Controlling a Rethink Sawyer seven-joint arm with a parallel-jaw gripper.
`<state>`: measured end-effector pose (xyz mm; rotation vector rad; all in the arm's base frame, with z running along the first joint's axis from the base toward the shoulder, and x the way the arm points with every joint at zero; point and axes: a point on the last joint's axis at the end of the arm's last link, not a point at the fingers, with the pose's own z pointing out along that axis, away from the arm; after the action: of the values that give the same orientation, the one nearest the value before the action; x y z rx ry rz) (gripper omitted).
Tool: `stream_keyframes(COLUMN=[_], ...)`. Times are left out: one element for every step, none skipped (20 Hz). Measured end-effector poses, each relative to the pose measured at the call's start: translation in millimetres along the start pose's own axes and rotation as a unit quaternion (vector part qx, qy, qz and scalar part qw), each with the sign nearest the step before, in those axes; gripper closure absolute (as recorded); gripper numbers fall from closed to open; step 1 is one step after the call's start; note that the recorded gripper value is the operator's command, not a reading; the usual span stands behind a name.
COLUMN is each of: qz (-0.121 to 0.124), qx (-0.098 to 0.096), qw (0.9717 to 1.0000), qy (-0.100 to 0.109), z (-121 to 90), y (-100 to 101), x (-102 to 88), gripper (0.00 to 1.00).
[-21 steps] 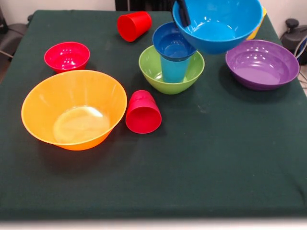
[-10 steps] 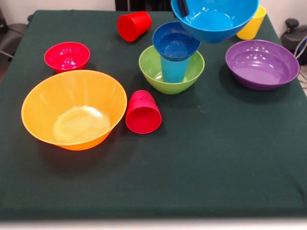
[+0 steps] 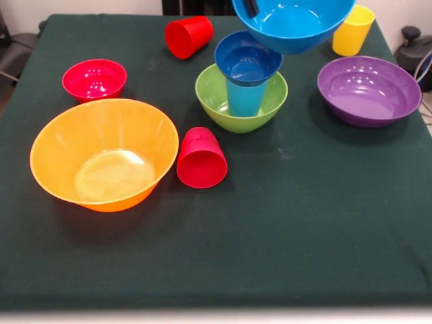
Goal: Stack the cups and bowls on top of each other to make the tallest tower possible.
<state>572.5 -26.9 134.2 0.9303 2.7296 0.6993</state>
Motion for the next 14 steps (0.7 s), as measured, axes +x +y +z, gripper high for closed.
stream_keyframes(qz=[0.001, 0.003, 0.003, 0.004, 0.004, 0.004, 0.002, 0.001, 0.000, 0.000, 0.000, -0.001, -0.001, -0.001], qx=[0.000, 0.001, 0.001, 0.000, 0.000, -0.001, -0.003, -0.004, -0.004, -0.005, -0.005, -0.006, -0.006, -0.006], qw=[1.0000, 1.0000, 1.0000, 1.0000, 1.0000, 1.0000, 1.0000, 1.0000, 1.0000, 1.0000, 1.0000, 1.0000, 1.0000, 1.0000], qy=[0.001, 0.002, 0.003, 0.004, 0.004, 0.004, 0.004, 0.005, 0.005, 0.005, 0.005, 0.005, 0.005, 0.005], z=[-1.0, -2.2, -3.0, -4.1, -4.7, -5.3, -5.4, -5.3, -5.2, -5.2, -5.2, -5.2, -5.2, -5.1], y=[-1.3, -2.9, -3.6, -4.2, -4.2, -3.6, -2.1, -1.2, -0.1, 0.3, 0.8, 1.3, 1.5, 1.7], x=[-0.8, -1.7, -2.3, -3.1, -3.5, -4.0, -3.9, -3.6, -3.3, -3.3, -3.2, -3.1, -3.0, -2.8], gripper=[1.00, 1.00, 1.00, 1.00, 1.00, 1.00, 1.00, 1.00, 1.00, 1.00, 1.00, 1.00, 1.00, 1.00])
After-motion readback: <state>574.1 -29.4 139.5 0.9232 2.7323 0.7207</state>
